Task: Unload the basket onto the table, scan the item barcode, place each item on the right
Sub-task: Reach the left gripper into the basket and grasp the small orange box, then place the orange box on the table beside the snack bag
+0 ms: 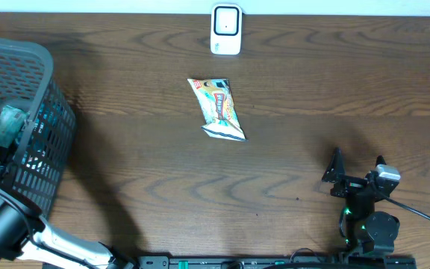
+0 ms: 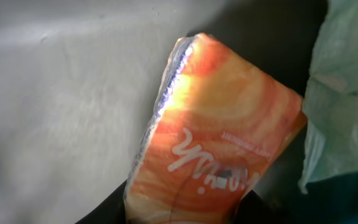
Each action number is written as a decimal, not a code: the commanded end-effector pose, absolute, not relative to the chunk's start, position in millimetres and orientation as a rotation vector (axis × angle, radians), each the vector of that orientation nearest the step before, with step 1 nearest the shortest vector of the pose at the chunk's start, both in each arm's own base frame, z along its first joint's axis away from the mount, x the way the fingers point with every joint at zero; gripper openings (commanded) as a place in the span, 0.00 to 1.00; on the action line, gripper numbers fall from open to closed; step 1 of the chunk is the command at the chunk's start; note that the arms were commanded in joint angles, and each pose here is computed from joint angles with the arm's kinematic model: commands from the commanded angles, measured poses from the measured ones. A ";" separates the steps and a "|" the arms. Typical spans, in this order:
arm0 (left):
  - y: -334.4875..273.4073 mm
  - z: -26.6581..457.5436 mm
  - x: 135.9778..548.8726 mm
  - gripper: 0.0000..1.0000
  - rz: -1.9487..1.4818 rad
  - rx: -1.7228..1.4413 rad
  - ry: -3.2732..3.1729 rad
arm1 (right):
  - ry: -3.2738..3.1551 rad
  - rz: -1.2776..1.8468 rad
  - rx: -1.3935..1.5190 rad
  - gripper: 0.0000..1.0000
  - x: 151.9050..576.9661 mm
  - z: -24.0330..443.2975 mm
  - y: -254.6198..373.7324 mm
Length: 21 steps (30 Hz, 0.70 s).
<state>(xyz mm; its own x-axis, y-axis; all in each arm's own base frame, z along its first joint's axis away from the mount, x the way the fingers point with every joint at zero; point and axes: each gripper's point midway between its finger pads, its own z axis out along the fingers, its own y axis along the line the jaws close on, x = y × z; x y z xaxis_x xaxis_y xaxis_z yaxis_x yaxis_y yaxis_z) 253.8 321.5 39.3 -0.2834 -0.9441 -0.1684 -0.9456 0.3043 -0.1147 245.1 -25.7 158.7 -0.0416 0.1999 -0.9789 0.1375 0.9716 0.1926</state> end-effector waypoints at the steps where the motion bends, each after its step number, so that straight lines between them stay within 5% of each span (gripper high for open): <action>1: 322.5 102.0 256.1 0.40 0.061 -1.646 2.261 | 1.618 0.064 0.265 0.99 245.1 158.2 -24.2; 10: 275.1 256.6 252.6 0.40 -0.032 -1.449 1.920 | 1.618 0.064 0.265 0.99 245.1 158.2 -24.2; 21: 108.1 377.3 273.3 0.40 -0.398 -0.901 1.835 | 1.618 0.064 0.265 0.99 245.1 158.2 -24.2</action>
